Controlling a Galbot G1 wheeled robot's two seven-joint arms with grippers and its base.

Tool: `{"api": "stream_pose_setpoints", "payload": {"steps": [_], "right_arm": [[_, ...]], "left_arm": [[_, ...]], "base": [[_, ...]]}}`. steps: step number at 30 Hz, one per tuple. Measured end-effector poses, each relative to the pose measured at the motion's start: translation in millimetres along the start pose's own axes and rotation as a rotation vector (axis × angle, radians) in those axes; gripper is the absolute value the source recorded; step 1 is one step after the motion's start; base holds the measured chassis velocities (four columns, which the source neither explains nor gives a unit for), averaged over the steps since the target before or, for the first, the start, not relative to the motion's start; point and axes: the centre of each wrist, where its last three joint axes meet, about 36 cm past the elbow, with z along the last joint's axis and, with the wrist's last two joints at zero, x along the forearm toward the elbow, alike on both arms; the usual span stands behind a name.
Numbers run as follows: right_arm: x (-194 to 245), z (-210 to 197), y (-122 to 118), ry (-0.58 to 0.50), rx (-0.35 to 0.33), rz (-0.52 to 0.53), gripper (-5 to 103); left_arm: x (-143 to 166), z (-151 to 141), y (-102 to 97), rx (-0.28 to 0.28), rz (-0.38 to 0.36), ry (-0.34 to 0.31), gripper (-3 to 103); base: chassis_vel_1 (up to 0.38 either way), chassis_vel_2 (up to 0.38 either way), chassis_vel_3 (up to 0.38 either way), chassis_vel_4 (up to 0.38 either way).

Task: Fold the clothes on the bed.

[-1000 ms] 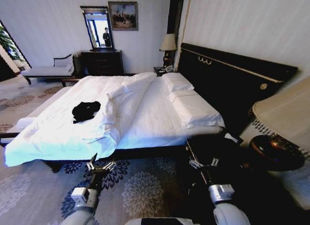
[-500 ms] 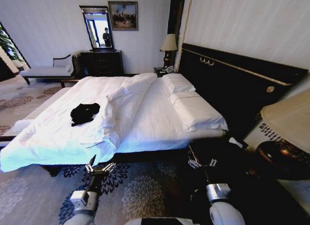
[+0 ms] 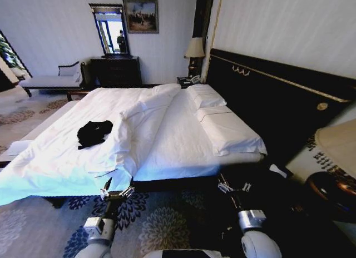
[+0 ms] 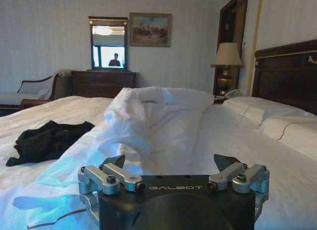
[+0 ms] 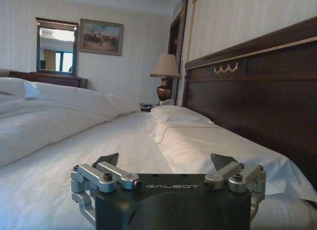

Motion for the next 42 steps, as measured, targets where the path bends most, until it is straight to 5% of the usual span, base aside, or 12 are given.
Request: {"api": "stream_pose_setpoints", "payload": {"steps": [42], "right_arm": [[2,-2,-1,0.026,0.002,0.036,100]], "left_arm": [[-12,-1,3.3,0.017,0.004,-0.007,100]], "base": [[-0.034,0.095,0.033,-0.093]]}}
